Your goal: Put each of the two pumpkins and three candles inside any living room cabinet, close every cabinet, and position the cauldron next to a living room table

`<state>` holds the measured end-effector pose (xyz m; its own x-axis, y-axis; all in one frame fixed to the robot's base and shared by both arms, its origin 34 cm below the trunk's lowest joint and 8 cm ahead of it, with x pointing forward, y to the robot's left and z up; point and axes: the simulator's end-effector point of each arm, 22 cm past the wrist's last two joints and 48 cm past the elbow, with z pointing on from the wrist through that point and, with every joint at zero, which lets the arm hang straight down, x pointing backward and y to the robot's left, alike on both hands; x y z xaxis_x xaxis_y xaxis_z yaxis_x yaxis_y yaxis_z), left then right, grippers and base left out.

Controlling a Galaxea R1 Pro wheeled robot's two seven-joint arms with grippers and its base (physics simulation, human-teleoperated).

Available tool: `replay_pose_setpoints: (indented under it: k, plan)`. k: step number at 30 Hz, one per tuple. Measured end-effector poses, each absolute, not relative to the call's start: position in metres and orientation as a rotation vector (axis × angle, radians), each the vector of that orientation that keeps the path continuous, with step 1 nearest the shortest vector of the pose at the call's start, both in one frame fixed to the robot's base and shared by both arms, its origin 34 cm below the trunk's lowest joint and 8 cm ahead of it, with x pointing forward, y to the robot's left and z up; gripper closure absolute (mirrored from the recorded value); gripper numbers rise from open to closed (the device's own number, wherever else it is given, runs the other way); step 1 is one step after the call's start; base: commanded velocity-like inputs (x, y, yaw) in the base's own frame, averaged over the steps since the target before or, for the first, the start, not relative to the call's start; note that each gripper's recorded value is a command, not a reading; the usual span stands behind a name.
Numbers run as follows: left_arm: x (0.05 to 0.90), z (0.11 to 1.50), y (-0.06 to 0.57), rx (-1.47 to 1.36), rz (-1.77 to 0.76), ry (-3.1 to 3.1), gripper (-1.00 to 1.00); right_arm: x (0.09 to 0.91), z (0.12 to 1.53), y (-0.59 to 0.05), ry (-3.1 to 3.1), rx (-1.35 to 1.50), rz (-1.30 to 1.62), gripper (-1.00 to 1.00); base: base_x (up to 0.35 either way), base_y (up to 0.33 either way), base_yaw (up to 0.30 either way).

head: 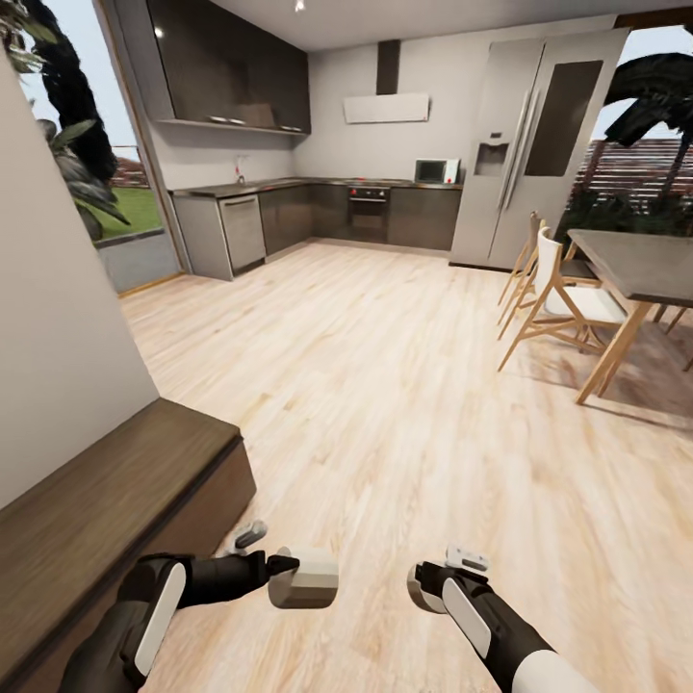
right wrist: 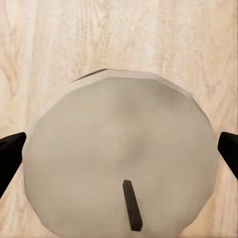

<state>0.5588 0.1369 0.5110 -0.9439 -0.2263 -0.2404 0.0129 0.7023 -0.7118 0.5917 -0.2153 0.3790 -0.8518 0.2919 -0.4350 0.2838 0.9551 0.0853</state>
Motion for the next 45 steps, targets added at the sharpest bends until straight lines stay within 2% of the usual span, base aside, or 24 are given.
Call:
replay_pose_setpoints:
  k: [18, 33, 41, 45]
  plan:
    - [0.564, 0.548, 0.133, -0.159, -1.101, 2.606, 1.00, 0.592, 0.410, -0.239, 2.659, 0.423, -0.027, 1.00, 0.000, 0.000, -0.036]
    - [0.569, 0.580, 0.135, -0.155, -1.087, 2.606, 1.00, 0.599, 0.444, -0.252, 2.645, 0.527, -0.015, 1.00, 0.000, 0.000, -0.247]
    - [0.571, 0.574, 0.152, -0.190, -0.902, 2.680, 1.00, 0.602, 0.461, -0.255, 2.639, 0.530, -0.025, 1.00, 0.000, 0.000, -0.251]
    - [0.570, 0.555, 0.176, -0.227, -0.709, 2.735, 1.00, 0.605, 0.471, -0.254, 2.637, 0.526, -0.023, 1.00, 0.000, 0.000, -0.203]
